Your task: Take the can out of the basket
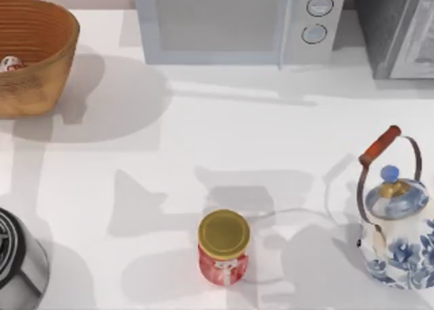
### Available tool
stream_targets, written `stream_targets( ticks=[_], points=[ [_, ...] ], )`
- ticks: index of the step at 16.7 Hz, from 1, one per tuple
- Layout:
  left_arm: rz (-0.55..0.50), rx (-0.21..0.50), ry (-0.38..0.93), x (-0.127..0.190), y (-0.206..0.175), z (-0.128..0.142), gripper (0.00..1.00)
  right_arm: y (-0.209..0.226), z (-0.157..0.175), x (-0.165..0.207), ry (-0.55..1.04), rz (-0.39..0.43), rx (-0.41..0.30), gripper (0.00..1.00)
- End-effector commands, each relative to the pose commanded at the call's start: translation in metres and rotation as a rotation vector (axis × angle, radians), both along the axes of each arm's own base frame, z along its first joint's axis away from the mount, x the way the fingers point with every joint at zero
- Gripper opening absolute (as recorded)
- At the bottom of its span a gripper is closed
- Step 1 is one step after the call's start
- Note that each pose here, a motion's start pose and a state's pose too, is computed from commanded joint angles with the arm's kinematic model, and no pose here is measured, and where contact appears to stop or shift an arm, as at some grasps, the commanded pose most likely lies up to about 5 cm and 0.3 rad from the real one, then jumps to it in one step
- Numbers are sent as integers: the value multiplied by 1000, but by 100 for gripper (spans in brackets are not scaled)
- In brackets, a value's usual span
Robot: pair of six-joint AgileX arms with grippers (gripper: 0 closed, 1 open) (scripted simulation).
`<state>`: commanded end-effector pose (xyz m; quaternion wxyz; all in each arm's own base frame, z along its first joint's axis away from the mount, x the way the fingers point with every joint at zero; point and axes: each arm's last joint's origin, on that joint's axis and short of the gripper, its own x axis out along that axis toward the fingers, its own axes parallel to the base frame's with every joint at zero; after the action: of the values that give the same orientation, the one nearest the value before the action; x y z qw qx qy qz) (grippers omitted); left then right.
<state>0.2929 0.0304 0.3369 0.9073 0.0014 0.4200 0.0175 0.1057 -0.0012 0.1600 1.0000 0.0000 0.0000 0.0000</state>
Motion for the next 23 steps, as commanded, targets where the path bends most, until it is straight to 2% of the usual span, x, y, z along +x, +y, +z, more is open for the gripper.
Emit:
stream_targets(
  ticks=[4,7,10,14,16,23],
  points=[
    [-5,-20,214,86,17,-14,100,0,0,0,0,0,0,100],
    [-13,-36,351,139,28,-43,100,0,0,0,0,0,0,100],
    [-25,-51,460,177,35,-79,100,0,0,0,0,0,0,100],
    [-45,-64,560,205,38,-123,100,0,0,0,0,0,0,100],
    [-54,-67,586,212,37,-136,100,0,0,0,0,0,0,100],
    [-56,-68,601,214,37,-145,100,0,0,0,0,0,0,100]
  ],
)
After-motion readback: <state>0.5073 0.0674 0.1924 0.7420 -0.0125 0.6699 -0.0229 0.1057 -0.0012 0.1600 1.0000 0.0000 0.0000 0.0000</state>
